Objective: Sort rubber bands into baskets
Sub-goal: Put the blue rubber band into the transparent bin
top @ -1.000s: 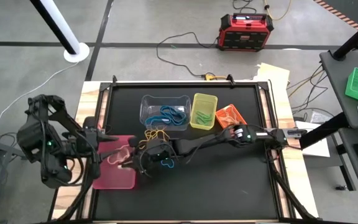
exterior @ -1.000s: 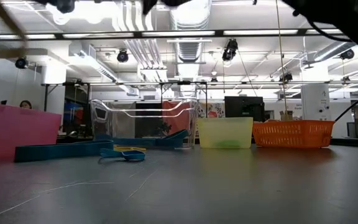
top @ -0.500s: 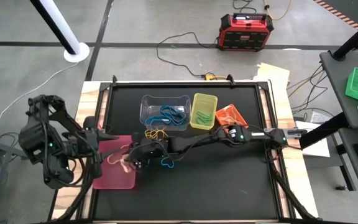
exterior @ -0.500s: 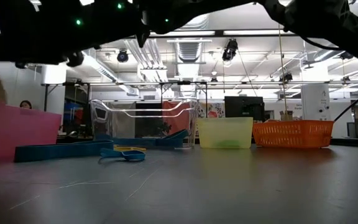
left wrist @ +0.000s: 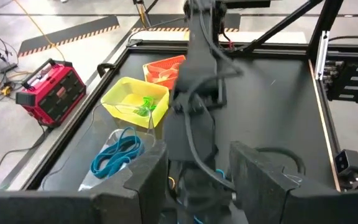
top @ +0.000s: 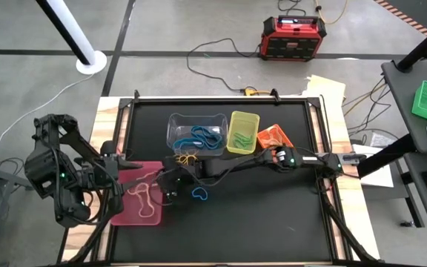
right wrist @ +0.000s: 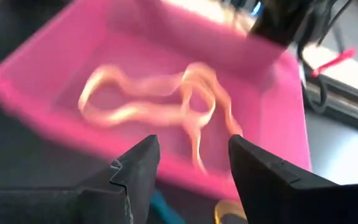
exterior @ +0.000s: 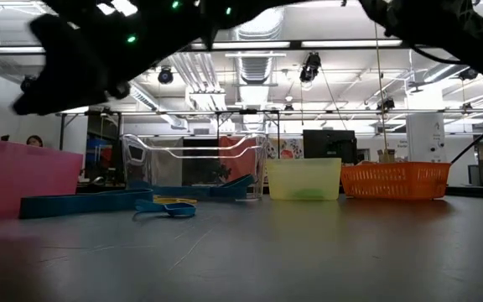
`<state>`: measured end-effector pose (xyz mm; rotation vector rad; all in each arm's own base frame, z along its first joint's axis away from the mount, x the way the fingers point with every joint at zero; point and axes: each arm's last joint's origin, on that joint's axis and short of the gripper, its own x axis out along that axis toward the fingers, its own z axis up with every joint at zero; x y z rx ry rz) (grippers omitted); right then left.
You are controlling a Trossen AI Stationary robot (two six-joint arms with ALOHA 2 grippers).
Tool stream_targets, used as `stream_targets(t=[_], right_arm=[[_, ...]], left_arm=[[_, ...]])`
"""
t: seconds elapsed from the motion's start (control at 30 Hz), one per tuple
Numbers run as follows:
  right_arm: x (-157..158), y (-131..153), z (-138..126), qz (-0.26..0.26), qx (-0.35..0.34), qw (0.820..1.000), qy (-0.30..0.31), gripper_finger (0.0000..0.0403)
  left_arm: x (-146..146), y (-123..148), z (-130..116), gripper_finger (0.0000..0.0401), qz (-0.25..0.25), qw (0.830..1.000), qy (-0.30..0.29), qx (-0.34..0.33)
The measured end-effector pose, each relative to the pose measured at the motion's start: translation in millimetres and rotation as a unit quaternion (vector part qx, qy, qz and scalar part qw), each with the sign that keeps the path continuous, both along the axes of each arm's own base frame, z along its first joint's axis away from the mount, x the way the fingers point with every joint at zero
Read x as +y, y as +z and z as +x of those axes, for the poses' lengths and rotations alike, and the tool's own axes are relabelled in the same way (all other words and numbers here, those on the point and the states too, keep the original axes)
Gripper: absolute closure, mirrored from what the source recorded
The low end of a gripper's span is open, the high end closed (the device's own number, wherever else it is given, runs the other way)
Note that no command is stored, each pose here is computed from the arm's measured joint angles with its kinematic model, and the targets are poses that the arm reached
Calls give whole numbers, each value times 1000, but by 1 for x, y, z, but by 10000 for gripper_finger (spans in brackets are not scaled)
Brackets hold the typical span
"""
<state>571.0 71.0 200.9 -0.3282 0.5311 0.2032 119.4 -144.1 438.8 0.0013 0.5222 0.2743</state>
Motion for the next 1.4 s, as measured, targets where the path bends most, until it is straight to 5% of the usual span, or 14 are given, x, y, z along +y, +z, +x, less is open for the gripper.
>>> stream_targets(t=[0.2,0.37,0.47,1.07,1.2,1.4], right_arm=[[3,14,-35,-68,158,984,55,224],[1,-37,-38,-32,238,968,68,227],[-5,-54,-33,-21,233,971,53,227],[-18,-54,-29,-61,193,979,38,230],[-27,-59,-29,-37,197,979,44,266],[-32,-63,-30,-25,201,978,55,381]], left_arm=[[-18,-13,11,244,21,999,-3,26],[-34,-25,21,244,45,998,-2,42],[-41,-31,25,244,54,997,-1,48],[-46,-35,28,244,56,997,5,49],[-46,-35,28,244,57,997,5,48],[-46,-35,29,244,60,997,7,43]])
